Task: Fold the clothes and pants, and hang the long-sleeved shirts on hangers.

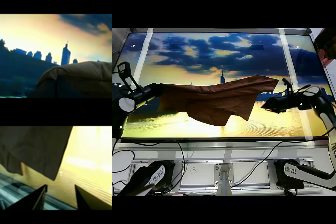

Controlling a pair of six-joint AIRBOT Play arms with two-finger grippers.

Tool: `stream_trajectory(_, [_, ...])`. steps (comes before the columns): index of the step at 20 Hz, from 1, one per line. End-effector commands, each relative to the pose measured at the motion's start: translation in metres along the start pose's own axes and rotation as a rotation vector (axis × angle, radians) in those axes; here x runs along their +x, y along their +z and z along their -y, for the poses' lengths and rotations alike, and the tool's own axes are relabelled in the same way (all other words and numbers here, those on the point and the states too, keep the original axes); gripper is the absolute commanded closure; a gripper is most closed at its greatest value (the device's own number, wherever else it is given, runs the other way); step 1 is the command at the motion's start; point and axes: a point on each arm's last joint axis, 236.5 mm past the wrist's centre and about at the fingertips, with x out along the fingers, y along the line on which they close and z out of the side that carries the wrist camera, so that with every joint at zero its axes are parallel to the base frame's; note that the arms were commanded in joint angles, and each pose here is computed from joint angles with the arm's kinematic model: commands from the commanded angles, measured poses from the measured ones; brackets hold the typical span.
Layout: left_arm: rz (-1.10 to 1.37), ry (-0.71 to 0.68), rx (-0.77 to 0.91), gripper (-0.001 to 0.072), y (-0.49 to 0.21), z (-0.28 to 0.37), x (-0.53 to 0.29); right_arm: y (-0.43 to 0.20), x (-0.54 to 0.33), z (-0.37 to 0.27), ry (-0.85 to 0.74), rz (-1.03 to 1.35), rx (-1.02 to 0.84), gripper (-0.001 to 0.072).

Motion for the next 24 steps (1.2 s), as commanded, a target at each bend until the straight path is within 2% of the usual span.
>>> stream_trajectory(1, [0.003, 0.019, 0.063, 0.069, 0.001, -0.003, -0.003, -0.03, 0.027, -0.021, 0.161, 0.008, 0.131, 0.0121])
stream_trajectory(4, [0.001, 0.014, 0.063, 0.069, 0.0, -0.001, -0.003, -0.045, 0.05, -0.019, 0.116, -0.008, 0.121, 0.012])
stream_trajectory(10, [-0.001, 0.008, 0.068, 0.069, -0.001, 0.002, -0.003, -0.032, 0.075, -0.009, -0.038, 0.073, 0.137, 0.0123])
stream_trajectory(11, [0.0, 0.008, 0.068, 0.069, -0.001, 0.002, -0.003, -0.033, 0.075, -0.005, -0.056, 0.07, 0.146, 0.0145])
stream_trajectory(12, [0.0, 0.008, 0.068, 0.069, -0.001, 0.002, -0.003, -0.034, 0.075, -0.004, -0.06, 0.069, 0.148, 0.017])
stream_trajectory(20, [0.0, 0.008, 0.068, 0.069, -0.001, 0.002, -0.003, -0.047, 0.097, -0.015, -0.05, 0.01, 0.15, 0.0188])
stream_trajectory(24, [0.0, 0.008, 0.068, 0.069, -0.001, 0.002, -0.003, -0.035, 0.1, -0.02, -0.034, 0.053, 0.169, 0.0195])
